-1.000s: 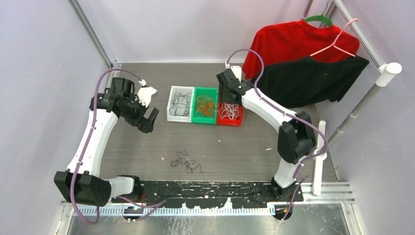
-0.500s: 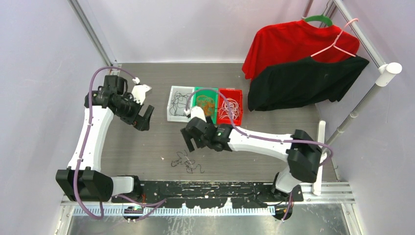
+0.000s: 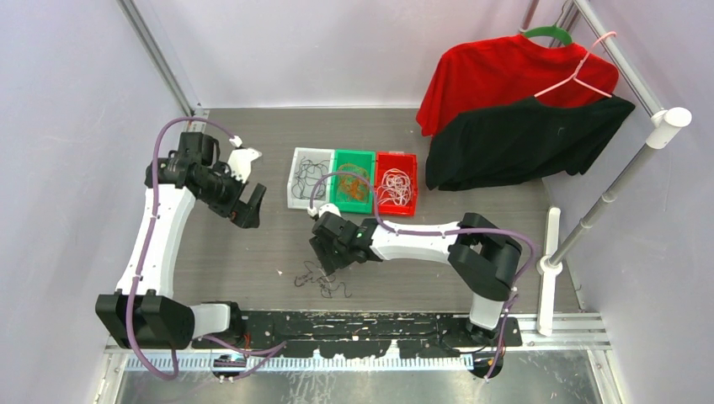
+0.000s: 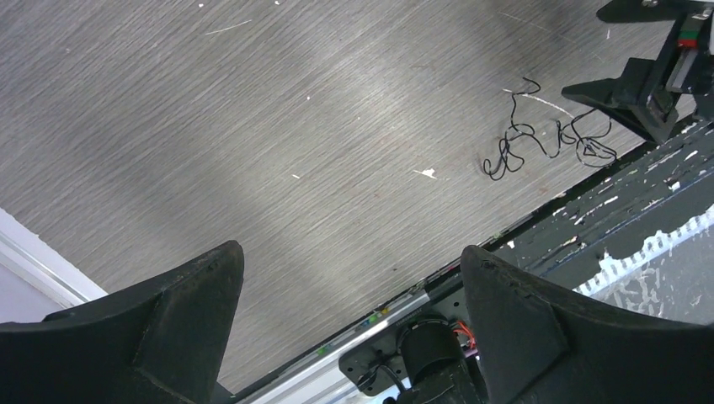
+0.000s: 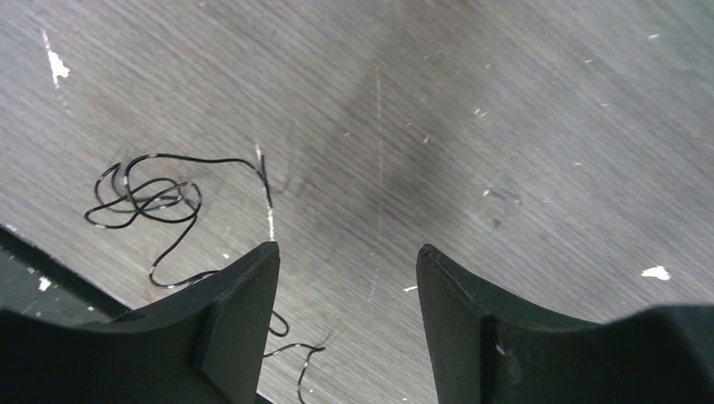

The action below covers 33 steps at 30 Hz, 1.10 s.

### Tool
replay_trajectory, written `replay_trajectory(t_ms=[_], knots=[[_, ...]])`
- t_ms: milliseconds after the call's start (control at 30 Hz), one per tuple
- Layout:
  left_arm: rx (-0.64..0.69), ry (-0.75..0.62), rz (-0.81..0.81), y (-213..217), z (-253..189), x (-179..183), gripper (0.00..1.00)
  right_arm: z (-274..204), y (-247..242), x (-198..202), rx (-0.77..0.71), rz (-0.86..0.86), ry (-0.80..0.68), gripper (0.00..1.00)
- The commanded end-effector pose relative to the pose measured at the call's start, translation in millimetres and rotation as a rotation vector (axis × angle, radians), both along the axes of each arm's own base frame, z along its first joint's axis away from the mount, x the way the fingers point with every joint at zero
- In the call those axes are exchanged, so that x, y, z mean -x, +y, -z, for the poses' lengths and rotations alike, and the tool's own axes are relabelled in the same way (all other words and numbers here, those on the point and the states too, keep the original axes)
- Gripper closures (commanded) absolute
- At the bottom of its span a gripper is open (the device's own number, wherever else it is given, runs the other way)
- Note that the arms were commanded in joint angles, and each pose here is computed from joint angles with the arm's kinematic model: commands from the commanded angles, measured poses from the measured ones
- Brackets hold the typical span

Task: Untangle the cables
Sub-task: Pick up the cable at the center of the board.

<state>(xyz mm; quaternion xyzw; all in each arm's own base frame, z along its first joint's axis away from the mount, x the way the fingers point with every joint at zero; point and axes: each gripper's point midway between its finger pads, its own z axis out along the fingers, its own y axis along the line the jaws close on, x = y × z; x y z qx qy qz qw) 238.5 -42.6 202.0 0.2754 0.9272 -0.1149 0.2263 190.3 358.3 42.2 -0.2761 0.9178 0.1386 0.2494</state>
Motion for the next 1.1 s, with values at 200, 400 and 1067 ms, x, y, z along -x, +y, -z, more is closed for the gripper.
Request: replay_trajectory(t_ms=[200, 400, 1067], knots=[[0.026, -0.024, 0.037, -4.5, -6.8, 9.7, 0.00, -49.2, 27.6, 19.7, -0.225, -0.074, 0.066, 0.36], [0.036, -0.022, 0.037, -6.2, -8.0, 10.9, 0.01, -27.6, 20.6, 33.8, -0.197, -0.071, 0.142, 0.39], [0.228, -0.024, 0.143, -41.7, -19.4, 29.6, 0.00, -112.2, 41.2, 24.3, -0.333, -0.136, 0.048, 0.99]])
